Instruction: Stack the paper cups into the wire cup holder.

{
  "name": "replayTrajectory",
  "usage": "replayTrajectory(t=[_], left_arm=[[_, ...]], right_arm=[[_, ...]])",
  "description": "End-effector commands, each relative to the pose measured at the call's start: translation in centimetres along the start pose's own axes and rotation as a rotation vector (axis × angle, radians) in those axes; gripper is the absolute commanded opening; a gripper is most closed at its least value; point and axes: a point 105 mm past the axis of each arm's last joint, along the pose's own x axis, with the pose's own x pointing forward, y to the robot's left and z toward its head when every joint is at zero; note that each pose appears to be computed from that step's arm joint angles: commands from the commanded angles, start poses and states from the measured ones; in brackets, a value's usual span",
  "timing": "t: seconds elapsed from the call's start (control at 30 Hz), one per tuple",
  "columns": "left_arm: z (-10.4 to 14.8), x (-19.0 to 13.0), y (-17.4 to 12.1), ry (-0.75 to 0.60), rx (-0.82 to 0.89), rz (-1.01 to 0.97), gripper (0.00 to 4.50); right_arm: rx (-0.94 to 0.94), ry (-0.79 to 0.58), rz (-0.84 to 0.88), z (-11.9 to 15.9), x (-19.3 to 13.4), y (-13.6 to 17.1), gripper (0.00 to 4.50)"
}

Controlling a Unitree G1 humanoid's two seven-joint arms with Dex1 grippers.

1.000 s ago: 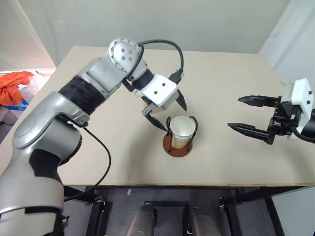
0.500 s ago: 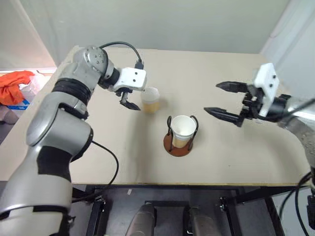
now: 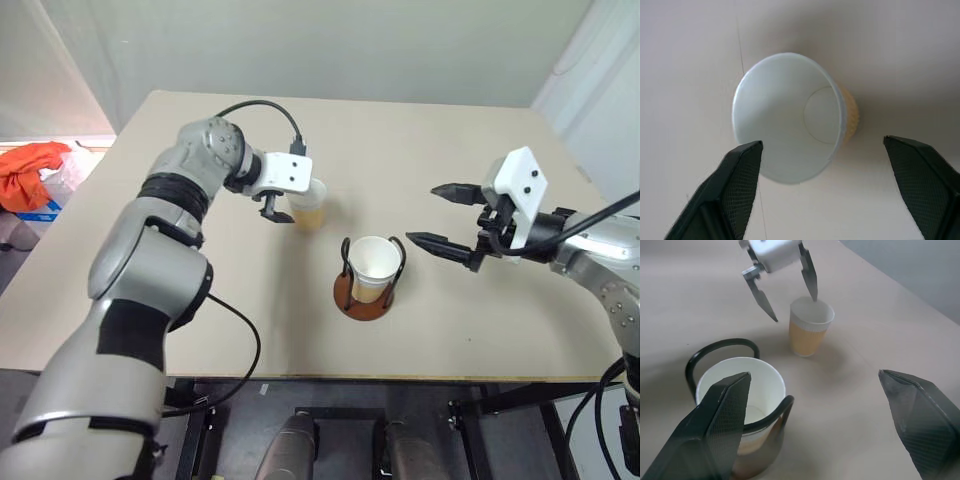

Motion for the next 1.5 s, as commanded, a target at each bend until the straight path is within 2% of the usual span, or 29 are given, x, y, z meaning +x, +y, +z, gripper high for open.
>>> replayTrajectory(t=[0.03, 0.27, 0.33, 0.47, 0.6, 0.73, 0.8, 0.93, 1.2, 1.5], left_arm=[[0.4, -0.2, 0.5, -0.018, -0.003, 0.033, 3.03], [0.7, -0.2, 0.5, -0.019, 0.022, 0.025, 0.61], [0.9, -0.3, 0.4, -0.033, 0.023, 0.003, 0.03], [1.0, -0.8, 0.2, -0.049, 0.034, -0.031, 0.03], [3.4, -3.5, 1.2, -0.187, 0.044, -0.076, 0.03], [9.3, -8.6, 3.6, -0.468, 0.119, -0.067, 0.03], [11.1, -10.3, 4.1, -0.543, 0.165, -0.052, 0.03], [13.7, -13.0, 2.5, -0.66, 0.272, -0.114, 0.03], [14.8, -13.4, -2.6, -0.643, 0.452, -0.36, 0.03], [14.7, -11.8, -4.2, -0.515, 0.622, -0.475, 0.03]], right_arm=[[-0.04, -0.025, -0.038, 1.2, -0.9, -0.1, 4.36], [-0.041, -0.012, -0.052, 1.0, -1.4, -0.3, 4.36], [-0.046, -0.008, -0.055, 1.0, -1.5, -0.5, 4.36], [-0.046, -0.014, -0.043, 1.0, -2.0, -0.6, 4.36], [-0.04, -0.006, 0.112, 0.8, -4.5, 1.5, 4.36], [-0.077, 0.109, 0.091, -0.4, -8.0, 0.5, 4.36], [-0.098, 0.152, 0.081, -0.9, -9.4, 0.0, 4.36], [-0.126, 0.152, 0.108, -0.8, -11.5, -0.1, 4.36], [-0.15, 0.104, 0.199, 0.7, -12.1, 1.1, 4.36], [-0.164, 0.085, 0.225, 1.3, -11.3, 1.8, 4.36]])
